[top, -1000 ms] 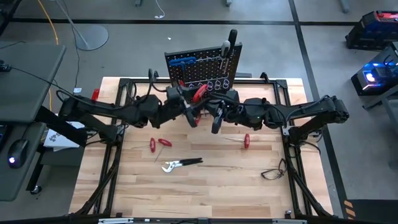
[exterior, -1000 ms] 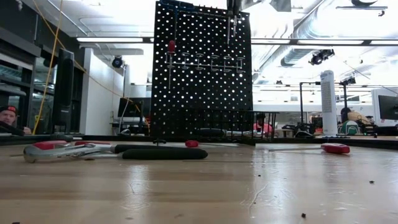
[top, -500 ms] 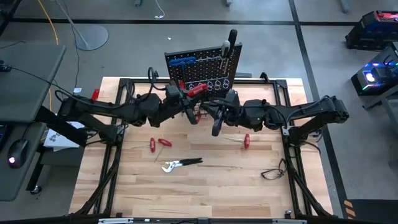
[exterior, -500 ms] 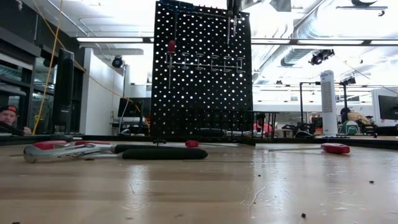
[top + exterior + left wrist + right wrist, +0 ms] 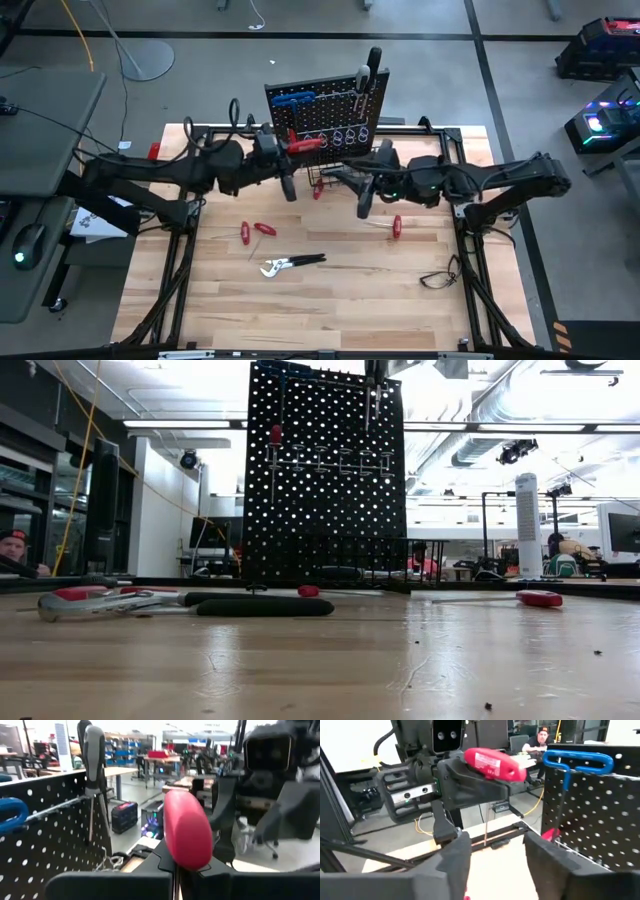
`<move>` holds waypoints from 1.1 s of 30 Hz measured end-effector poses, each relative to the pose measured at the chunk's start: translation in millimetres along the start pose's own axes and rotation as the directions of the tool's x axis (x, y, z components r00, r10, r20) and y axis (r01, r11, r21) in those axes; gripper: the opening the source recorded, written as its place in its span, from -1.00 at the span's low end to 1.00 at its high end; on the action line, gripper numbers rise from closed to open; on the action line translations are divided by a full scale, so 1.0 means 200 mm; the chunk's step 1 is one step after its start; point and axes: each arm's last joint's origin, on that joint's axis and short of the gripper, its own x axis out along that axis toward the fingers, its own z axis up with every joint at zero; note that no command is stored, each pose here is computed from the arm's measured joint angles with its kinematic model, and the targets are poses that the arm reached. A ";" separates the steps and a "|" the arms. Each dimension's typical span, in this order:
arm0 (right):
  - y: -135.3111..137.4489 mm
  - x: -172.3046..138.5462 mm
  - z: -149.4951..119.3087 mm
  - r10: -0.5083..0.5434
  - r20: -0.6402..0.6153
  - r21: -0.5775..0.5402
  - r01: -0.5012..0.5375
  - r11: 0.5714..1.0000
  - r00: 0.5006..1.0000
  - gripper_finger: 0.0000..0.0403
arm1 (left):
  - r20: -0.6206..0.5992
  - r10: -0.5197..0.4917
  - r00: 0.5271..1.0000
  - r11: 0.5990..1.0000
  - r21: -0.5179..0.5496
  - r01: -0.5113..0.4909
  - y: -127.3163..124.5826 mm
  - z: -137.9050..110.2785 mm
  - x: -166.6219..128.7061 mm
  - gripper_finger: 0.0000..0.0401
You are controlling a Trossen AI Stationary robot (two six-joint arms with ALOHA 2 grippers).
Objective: Hang tools onto peg board
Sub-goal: Hang the red allen wrench on the peg board
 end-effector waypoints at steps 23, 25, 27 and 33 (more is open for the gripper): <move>0.04 -0.17 -0.04 -0.031 -0.118 0.104 0.044 0.994 0.992 0.05 | 0.121 0.032 0.992 0.998 -0.050 -0.026 0.27 -0.35 0.05 -1.00; 0.04 -0.17 -0.04 -0.041 -0.115 0.122 0.055 0.991 0.992 0.05 | 0.166 0.053 0.985 0.999 -0.017 -0.051 0.30 -0.33 0.06 -1.00; 0.04 -0.17 -0.04 -0.044 -0.118 0.135 0.060 0.989 0.992 0.05 | 0.188 0.072 0.980 0.997 -0.008 -0.071 0.32 -0.34 0.09 -1.00; 0.04 -0.17 -0.04 -0.058 -0.114 0.146 0.075 0.986 0.992 0.05 | 0.190 0.222 0.956 0.975 -0.044 -0.217 0.31 -0.40 0.14 -1.00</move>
